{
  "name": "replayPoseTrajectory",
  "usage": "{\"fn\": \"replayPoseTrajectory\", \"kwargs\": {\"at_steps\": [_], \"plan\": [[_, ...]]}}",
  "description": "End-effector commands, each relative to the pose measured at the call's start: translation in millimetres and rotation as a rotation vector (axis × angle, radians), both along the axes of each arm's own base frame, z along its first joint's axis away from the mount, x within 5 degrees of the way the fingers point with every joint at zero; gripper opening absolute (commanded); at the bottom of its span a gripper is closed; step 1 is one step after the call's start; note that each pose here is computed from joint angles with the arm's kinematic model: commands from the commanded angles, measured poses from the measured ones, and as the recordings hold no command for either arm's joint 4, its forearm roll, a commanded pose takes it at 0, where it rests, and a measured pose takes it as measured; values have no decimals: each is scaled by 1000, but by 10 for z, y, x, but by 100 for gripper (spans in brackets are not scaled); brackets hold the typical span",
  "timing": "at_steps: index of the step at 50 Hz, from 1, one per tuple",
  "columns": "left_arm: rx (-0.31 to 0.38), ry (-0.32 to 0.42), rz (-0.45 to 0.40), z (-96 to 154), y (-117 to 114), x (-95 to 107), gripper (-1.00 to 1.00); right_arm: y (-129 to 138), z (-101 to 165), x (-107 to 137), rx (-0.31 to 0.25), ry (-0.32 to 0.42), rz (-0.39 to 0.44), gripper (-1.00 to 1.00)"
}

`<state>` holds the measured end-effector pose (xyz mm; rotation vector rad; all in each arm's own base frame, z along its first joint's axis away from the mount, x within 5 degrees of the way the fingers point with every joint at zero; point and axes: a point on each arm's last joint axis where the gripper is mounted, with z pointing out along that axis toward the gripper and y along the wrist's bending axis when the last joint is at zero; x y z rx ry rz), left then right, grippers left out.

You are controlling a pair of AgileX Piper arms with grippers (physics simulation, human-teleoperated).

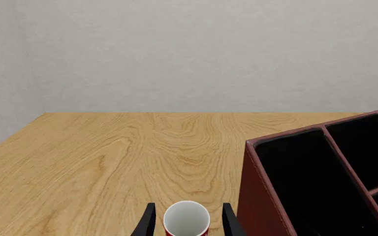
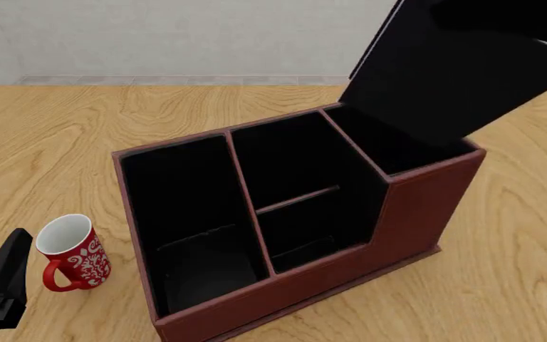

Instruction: Pick up the book and place it in the right compartment of the caddy.

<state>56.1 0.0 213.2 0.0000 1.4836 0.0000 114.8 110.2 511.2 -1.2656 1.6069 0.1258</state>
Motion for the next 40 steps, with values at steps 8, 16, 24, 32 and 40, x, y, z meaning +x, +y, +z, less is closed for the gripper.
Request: {"fn": "replayPoseTrajectory", "kwargs": {"at_steps": [8, 16, 24, 32, 40], "plan": [[0, 0, 0, 0, 0, 0, 100, 83, 81, 190, 14, -9, -45, -100], [0, 0, 0, 0, 0, 0, 100, 108, 101, 283, 17, -13, -68, -100], [0, 0, 0, 0, 0, 0, 100, 128, 129, 390, 18, -17, -94, -100], [0, 0, 0, 0, 0, 0, 100, 137, 136, 471, 16, -18, -115, -100], [0, 0, 0, 0, 0, 0, 100, 118, 113, 544, 19, -12, -147, -100]]}}
